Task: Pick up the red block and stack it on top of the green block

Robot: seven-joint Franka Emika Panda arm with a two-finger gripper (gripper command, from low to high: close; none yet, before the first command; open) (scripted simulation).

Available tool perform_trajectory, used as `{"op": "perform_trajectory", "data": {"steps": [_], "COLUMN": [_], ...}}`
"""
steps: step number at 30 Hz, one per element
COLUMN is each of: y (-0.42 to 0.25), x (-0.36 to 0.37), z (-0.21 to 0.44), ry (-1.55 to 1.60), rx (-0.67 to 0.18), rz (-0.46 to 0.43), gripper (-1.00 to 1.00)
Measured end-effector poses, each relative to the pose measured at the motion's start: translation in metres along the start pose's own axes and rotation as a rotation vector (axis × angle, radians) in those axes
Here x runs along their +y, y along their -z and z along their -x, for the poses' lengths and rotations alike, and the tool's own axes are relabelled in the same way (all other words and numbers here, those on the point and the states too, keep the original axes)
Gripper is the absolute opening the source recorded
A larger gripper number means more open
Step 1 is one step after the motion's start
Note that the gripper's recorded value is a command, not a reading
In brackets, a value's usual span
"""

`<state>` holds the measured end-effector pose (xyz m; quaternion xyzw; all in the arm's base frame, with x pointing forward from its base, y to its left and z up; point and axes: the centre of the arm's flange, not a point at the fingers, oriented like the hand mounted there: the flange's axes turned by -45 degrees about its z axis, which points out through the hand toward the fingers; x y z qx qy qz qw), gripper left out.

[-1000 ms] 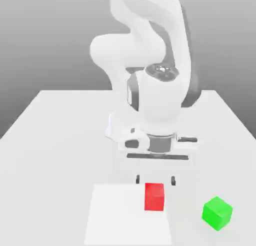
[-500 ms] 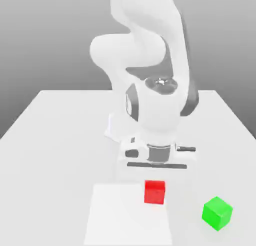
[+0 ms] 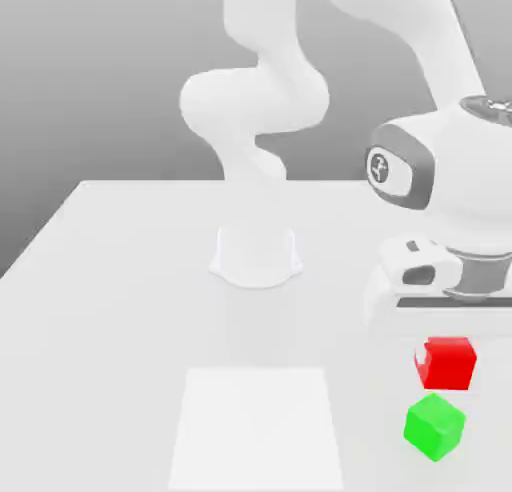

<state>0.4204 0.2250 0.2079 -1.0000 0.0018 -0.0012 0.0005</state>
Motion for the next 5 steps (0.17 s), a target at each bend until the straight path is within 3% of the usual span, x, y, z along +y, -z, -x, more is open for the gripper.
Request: {"op": "perform_trajectory", "data": {"steps": [1,2,5], "y": [-0.0127,-0.0217,-0.0217], "x": [-0.0003,-0.0004,-0.0004], "z": [0.0005,0.0011,0.0011], "ry": [0.001,0.001,0.001], "rx": [-0.001,-0.001,-0.001], "rz": [0.0,0.0,0.0], "gripper": [-1.0,1.0,1.0]}}
